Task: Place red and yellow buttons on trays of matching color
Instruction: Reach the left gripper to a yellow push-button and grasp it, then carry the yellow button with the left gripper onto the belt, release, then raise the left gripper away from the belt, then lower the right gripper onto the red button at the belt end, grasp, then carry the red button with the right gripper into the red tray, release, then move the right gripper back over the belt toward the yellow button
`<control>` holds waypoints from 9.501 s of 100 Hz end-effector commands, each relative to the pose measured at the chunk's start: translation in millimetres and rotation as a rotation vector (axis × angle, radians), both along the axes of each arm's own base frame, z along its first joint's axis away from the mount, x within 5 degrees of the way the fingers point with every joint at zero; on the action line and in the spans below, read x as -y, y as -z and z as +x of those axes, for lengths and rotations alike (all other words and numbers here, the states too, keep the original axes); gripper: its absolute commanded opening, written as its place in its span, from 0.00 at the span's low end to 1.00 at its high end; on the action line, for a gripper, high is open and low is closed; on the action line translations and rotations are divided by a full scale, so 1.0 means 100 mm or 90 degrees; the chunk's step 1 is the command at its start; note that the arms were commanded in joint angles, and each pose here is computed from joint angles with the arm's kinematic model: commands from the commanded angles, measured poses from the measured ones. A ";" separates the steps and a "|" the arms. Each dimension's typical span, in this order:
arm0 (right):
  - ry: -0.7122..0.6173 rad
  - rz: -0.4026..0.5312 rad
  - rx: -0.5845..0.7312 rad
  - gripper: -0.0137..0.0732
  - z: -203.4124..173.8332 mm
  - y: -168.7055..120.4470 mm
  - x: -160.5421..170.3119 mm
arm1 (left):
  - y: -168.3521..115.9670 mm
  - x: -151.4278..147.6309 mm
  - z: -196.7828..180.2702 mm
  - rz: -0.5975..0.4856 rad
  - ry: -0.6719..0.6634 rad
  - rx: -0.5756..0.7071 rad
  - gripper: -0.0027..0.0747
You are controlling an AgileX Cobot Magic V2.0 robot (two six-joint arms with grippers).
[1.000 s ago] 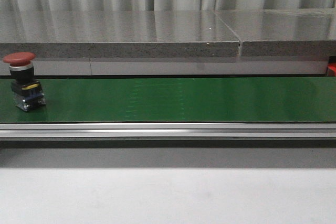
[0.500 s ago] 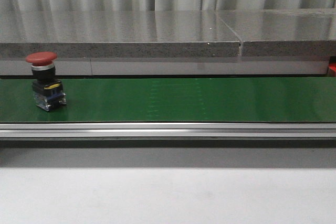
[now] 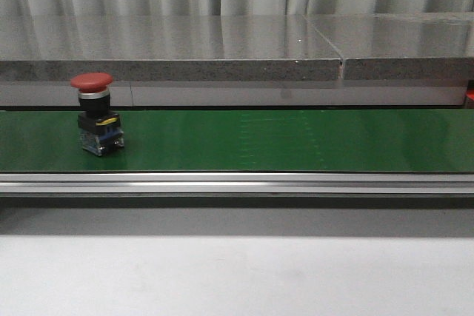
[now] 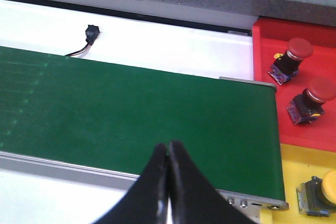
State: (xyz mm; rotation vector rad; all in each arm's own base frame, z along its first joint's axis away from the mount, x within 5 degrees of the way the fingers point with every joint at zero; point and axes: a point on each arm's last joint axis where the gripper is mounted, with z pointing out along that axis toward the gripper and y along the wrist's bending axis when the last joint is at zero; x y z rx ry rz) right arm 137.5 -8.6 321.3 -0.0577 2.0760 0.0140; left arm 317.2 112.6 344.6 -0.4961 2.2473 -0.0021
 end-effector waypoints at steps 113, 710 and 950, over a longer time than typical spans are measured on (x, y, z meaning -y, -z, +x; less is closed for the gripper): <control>0.013 -0.006 0.054 0.02 0.02 -0.13 0.02 | 0.70 0.69 0.13 -0.033 0.122 -0.073 0.09; 0.204 0.066 -0.122 0.18 2.67 0.16 2.19 | 0.29 1.24 -2.42 0.075 0.246 0.325 0.01; 0.013 0.048 -0.111 0.82 1.51 -0.76 0.81 | 0.29 1.24 -2.42 0.075 0.246 0.326 0.01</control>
